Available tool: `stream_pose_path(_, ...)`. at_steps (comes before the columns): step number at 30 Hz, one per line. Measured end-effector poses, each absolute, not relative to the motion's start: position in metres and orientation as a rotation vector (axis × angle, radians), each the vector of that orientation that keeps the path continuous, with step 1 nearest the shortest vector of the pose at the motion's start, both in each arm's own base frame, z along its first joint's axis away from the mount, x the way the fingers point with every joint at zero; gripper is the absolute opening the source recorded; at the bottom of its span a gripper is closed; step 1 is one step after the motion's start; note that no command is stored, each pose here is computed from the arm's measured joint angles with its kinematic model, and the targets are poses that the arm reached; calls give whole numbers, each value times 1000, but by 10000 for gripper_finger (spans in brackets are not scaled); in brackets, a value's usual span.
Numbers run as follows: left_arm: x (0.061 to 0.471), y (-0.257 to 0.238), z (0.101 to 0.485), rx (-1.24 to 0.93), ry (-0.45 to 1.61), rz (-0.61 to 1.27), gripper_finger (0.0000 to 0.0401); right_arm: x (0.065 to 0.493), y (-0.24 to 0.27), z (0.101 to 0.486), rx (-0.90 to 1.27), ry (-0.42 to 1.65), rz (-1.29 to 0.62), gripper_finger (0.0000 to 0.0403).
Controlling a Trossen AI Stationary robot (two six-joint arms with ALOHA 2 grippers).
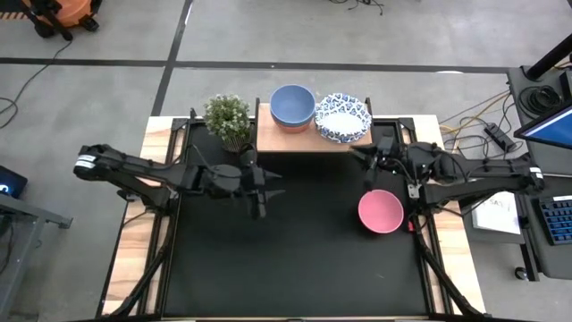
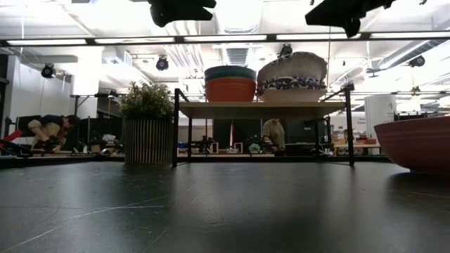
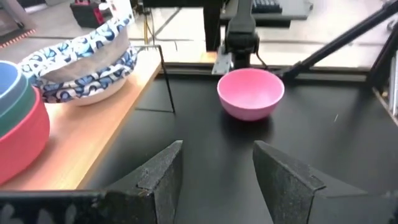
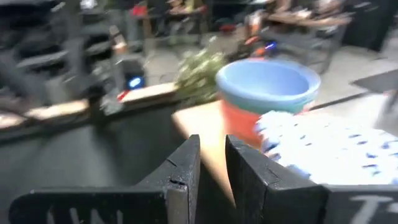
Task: Place and stack bowls onto a shelf
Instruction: Stack the white patterned bowl on top of the white patterned bowl on the shelf
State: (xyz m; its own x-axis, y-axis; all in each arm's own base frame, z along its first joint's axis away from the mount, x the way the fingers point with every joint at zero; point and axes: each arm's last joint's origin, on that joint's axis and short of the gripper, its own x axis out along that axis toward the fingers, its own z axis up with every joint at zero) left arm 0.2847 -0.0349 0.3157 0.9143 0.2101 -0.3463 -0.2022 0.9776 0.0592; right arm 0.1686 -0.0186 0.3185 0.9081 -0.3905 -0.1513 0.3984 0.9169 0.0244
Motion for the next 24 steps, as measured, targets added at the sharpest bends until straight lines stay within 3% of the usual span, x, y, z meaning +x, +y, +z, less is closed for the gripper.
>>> stream_pose_path(11,289,-36,311,51,329,205,175,181,-61,304,41,227,-752,68)
stream_pose_path(24,287,-36,308,35,356,209,175,198,-71,288,76,303,-780,68)
